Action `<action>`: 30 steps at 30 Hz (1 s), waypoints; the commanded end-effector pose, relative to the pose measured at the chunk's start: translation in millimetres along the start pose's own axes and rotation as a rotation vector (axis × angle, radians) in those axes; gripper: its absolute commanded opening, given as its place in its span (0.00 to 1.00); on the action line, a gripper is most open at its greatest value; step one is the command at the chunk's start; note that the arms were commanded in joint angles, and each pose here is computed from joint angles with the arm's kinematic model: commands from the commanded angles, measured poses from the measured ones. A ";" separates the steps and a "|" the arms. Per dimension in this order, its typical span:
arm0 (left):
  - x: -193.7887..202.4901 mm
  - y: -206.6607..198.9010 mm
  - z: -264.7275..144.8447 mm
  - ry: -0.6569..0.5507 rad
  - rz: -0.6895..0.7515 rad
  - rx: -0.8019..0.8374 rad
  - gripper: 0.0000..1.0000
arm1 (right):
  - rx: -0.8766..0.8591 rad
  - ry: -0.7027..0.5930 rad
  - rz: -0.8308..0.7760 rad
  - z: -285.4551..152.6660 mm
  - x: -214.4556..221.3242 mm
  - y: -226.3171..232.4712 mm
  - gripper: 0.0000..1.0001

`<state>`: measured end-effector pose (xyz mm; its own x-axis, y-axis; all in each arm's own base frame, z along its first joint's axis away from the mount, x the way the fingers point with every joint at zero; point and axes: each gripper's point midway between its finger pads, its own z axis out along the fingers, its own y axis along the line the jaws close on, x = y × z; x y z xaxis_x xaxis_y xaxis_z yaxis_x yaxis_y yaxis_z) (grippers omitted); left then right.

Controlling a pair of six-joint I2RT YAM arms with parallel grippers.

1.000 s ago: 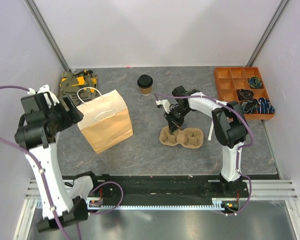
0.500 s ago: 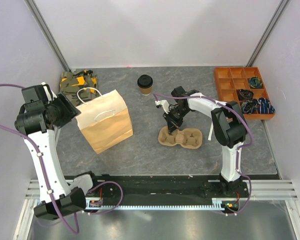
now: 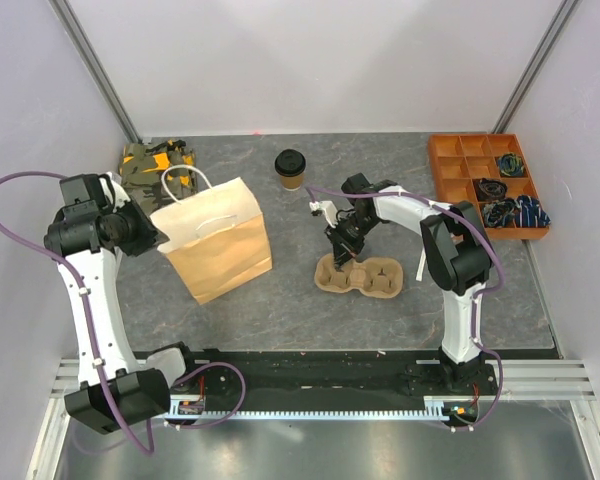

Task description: Pack the takeout coffee

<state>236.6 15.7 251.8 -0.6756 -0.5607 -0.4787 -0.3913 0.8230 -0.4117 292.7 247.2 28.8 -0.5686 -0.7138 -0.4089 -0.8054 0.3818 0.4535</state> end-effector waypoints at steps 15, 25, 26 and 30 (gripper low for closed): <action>-18.4 -28.9 1.5 0.039 0.431 0.212 0.02 | -0.030 0.080 -0.086 38.2 -12.1 -6.7 0.07; -10.5 -26.5 7.5 0.114 0.509 0.252 0.02 | -0.026 0.100 -0.100 43.9 -19.3 -14.0 0.09; -9.2 -27.1 8.4 0.121 0.504 0.259 0.02 | -0.027 0.098 -0.099 44.5 -20.0 -14.4 0.09; -5.0 -29.9 12.9 0.148 0.477 0.285 0.02 | -0.014 0.110 -0.099 46.6 -18.7 -19.2 0.10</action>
<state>261.6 0.0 255.4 -0.8159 -0.1298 -0.5635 0.0965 0.9302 -0.3540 298.2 286.9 24.4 -0.5177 -0.7602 -0.3925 -0.8136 0.2956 0.5007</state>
